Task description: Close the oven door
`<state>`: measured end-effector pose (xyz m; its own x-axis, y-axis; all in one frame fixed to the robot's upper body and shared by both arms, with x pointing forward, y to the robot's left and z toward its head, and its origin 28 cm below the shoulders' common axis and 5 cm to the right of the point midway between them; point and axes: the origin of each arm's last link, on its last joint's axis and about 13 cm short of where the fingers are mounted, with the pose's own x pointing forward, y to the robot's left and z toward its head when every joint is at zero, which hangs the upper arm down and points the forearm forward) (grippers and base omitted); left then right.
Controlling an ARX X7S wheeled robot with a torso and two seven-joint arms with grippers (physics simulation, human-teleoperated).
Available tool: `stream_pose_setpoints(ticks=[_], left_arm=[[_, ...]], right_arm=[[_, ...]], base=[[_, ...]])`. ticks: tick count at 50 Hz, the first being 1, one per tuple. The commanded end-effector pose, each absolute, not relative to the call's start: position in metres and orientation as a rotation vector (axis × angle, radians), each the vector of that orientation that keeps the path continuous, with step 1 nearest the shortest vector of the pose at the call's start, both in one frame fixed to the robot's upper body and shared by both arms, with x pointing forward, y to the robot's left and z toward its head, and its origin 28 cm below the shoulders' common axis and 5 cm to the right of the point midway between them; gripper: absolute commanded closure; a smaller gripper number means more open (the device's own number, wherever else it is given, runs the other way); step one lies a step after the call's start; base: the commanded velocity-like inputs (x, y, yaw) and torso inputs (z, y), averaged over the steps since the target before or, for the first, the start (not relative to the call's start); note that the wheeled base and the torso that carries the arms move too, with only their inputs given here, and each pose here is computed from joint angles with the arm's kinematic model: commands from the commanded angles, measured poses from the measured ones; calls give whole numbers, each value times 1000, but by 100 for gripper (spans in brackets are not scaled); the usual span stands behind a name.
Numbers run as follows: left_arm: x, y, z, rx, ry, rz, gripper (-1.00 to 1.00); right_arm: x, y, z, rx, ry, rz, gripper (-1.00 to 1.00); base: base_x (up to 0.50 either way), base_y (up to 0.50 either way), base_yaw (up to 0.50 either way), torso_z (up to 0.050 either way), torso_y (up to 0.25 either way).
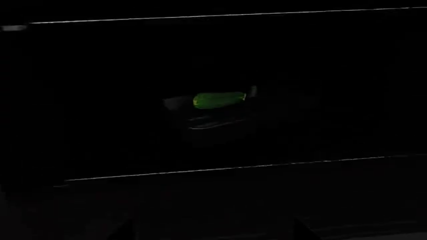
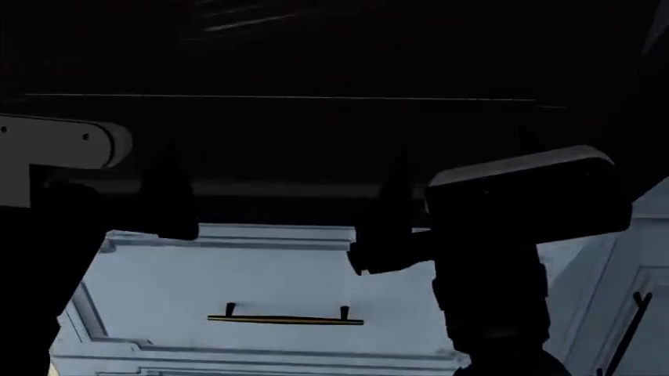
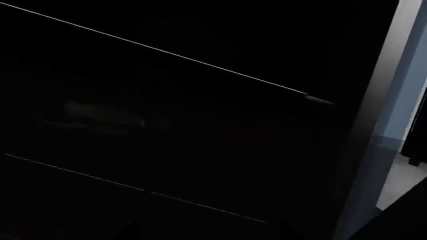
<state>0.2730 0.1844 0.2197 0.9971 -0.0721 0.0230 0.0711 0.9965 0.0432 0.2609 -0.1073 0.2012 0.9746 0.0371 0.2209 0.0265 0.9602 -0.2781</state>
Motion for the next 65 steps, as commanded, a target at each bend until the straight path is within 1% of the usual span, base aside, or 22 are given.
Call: stream_pose_setpoints(ticks=[1,5,8,11,17,21,24,30,31,35,37,44,47,65], left_arm=[[292,173,259,42,-148,-69,-100],[302,167,266,41,-158,-66,-100],[314,163,267,44,-156,-79,-100],[324,160,264,62,-158,-77,-100],[346,157,259,55,-170,-72,-100],[363,156,250,65,-146,-65,-100],[374,153,248,85,-156,-68,-100],[392,145,245,92,-146,-54,-100],[396,143,243,101,-152,-58,-100],[414,142,239,84,-131,-45,-100],[423,143,240,96,-129,-28,-100],[431,141,240,91,-137,-23,-100],[431,140,239,85,-118,-7,-100],[430,136,245,64,-122,-20,-100]], right_arm=[[288,-113,229,-358,-292,-44,-100],[301,-116,232,-389,-299,-58,-100],[319,-120,232,-397,-302,-80,-100],[330,-123,233,-407,-317,-121,-100],[356,-131,227,-416,-296,-134,-100],[369,-136,223,-429,-298,-135,-100],[379,-138,220,-487,-319,-132,-100],[401,-143,215,-507,-316,-139,-100],[407,-145,212,-558,-325,-145,-100],[424,-149,209,-602,-313,-173,-100],[431,-151,207,-582,-300,-166,-100],[434,-155,211,-604,-291,-194,-100],[433,-161,209,-569,-273,-234,-100],[434,-161,213,-554,-274,-228,-100]], base=[[0,0,0,0,0],[0,0,0,0,0],[0,0,0,0,0],[0,0,0,0,0],[0,0,0,0,0],[0,0,0,0,0],[0,0,0,0,0],[0,0,0,0,0],[0,0,0,0,0],[0,0,0,0,0],[0,0,0,0,0],[43,0,4,3,0],[98,0,1,11,-12],[79,-5,-8,6,-10]])
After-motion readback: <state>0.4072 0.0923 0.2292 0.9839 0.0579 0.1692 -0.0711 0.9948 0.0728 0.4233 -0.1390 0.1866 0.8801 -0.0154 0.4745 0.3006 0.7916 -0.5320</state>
